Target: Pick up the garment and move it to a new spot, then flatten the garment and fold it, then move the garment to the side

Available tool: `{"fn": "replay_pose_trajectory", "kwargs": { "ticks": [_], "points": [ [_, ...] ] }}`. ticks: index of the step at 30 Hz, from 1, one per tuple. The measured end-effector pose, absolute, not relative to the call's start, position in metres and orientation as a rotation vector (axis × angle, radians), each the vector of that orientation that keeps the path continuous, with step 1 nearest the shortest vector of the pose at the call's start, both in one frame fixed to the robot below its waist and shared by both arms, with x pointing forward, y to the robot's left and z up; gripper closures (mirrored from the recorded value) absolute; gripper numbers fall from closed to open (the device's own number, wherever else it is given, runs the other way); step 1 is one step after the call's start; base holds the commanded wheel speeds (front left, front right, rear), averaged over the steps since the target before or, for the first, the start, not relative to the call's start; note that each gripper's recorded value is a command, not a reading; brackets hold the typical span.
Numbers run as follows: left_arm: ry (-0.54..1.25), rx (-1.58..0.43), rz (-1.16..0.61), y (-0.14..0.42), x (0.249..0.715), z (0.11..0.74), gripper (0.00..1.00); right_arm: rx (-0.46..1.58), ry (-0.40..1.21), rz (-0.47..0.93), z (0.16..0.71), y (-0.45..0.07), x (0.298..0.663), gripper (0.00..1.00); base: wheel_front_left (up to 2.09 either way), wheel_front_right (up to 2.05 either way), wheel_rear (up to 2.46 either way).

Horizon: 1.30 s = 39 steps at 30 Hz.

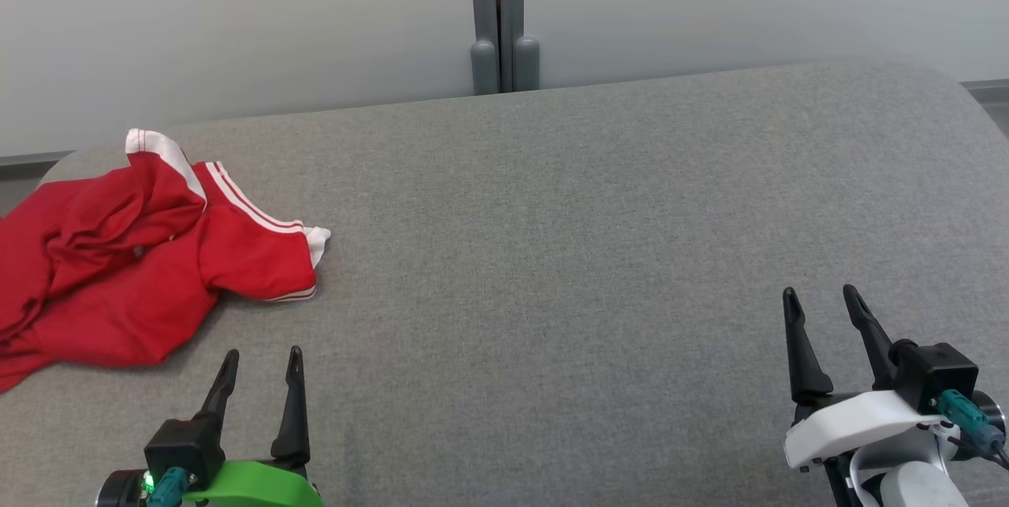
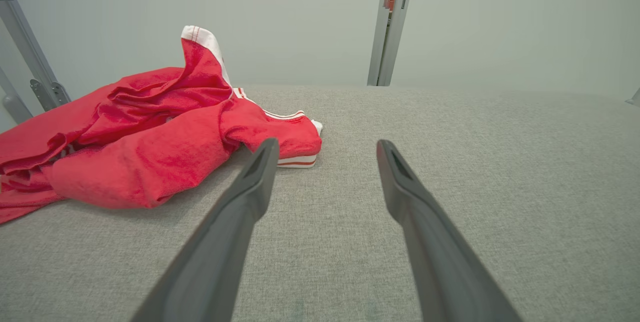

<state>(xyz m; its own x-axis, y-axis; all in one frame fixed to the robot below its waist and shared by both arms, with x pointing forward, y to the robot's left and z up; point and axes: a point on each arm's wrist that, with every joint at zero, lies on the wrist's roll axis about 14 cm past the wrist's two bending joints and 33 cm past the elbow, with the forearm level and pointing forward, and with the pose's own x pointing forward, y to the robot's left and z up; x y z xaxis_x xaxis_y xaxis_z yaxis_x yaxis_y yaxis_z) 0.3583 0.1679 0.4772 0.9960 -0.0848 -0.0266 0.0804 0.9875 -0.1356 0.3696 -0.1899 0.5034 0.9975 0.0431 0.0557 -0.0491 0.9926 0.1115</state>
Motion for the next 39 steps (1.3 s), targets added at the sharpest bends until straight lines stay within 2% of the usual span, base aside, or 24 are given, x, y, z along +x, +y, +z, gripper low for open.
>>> {"fn": "replay_pose_trajectory", "kwargs": {
  "ticks": [18,25,32,39],
  "points": [
    [0.014,-0.043,-0.108,0.165,0.355,0.477,0.0,0.005,-0.066,0.083,0.503,-0.181,0.369,0.0,0.0,0.0,0.0],
    [0.012,-0.043,-0.062,0.179,0.347,0.477,0.0,0.005,-0.062,0.123,0.501,-0.168,0.375,0.0,0.0,0.0,0.0],
    [0.018,-0.055,0.052,0.211,0.324,0.473,0.0,0.021,-0.05,0.251,0.498,-0.122,0.386,0.0,0.0,0.0,0.0],
    [0.04,-0.069,0.239,0.26,0.28,0.464,0.0,0.033,-0.053,0.457,0.5,-0.049,0.396,0.0,0.0,0.0,0.0]
  ]
}}
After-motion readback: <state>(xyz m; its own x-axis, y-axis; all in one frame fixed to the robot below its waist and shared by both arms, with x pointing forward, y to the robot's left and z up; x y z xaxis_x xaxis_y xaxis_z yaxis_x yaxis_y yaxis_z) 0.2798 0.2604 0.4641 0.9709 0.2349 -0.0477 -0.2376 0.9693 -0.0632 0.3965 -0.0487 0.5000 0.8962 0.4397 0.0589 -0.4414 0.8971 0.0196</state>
